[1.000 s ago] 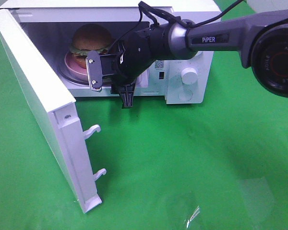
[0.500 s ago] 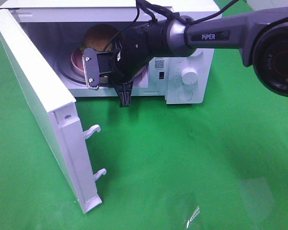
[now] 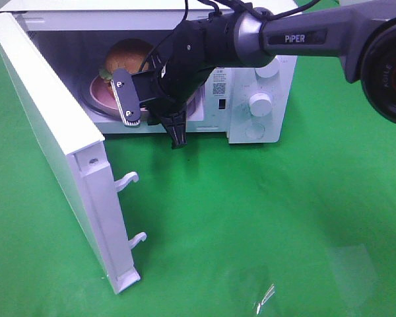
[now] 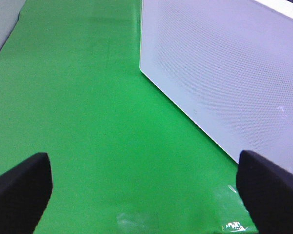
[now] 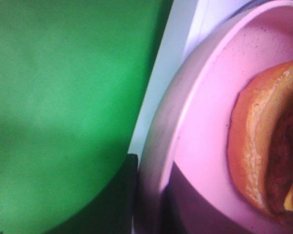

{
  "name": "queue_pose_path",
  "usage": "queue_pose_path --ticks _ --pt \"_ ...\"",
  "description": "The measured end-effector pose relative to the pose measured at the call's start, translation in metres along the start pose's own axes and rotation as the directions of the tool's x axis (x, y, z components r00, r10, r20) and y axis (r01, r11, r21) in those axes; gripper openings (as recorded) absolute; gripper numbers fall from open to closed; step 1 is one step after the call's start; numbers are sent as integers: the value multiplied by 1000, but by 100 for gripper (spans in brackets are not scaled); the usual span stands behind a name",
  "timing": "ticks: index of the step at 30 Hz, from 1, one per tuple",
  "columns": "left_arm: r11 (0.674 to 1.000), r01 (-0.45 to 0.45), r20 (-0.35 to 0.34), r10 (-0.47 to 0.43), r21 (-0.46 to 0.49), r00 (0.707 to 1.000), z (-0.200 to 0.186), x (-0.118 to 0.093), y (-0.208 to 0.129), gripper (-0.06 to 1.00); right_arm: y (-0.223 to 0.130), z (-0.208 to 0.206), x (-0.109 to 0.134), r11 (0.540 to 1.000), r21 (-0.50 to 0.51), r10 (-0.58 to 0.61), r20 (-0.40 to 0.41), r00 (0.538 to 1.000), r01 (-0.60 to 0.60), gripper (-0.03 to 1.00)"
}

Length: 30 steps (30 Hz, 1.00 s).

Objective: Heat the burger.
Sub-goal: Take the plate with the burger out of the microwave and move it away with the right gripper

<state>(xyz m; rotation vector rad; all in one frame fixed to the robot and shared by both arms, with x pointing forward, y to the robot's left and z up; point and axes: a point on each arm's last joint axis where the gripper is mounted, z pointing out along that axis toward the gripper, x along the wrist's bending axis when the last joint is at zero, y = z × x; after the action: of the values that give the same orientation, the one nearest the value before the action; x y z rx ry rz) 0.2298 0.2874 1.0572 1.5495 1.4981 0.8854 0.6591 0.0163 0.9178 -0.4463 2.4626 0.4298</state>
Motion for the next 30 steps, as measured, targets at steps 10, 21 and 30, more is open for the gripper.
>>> queue_pose_path --ticks 10,21,30 --pt "1000 0 0 0 0 1000 0 0 0 94 7 -23 9 998 -5 -64 -56 996 64 10" --pt "1000 0 0 0 0 1000 0 0 0 94 1 -42 24 994 8 -111 -38 993 111 10" --pt "1000 0 0 0 0 1000 0 0 0 94 -2 -55 36 987 10 -162 24 987 162 10"
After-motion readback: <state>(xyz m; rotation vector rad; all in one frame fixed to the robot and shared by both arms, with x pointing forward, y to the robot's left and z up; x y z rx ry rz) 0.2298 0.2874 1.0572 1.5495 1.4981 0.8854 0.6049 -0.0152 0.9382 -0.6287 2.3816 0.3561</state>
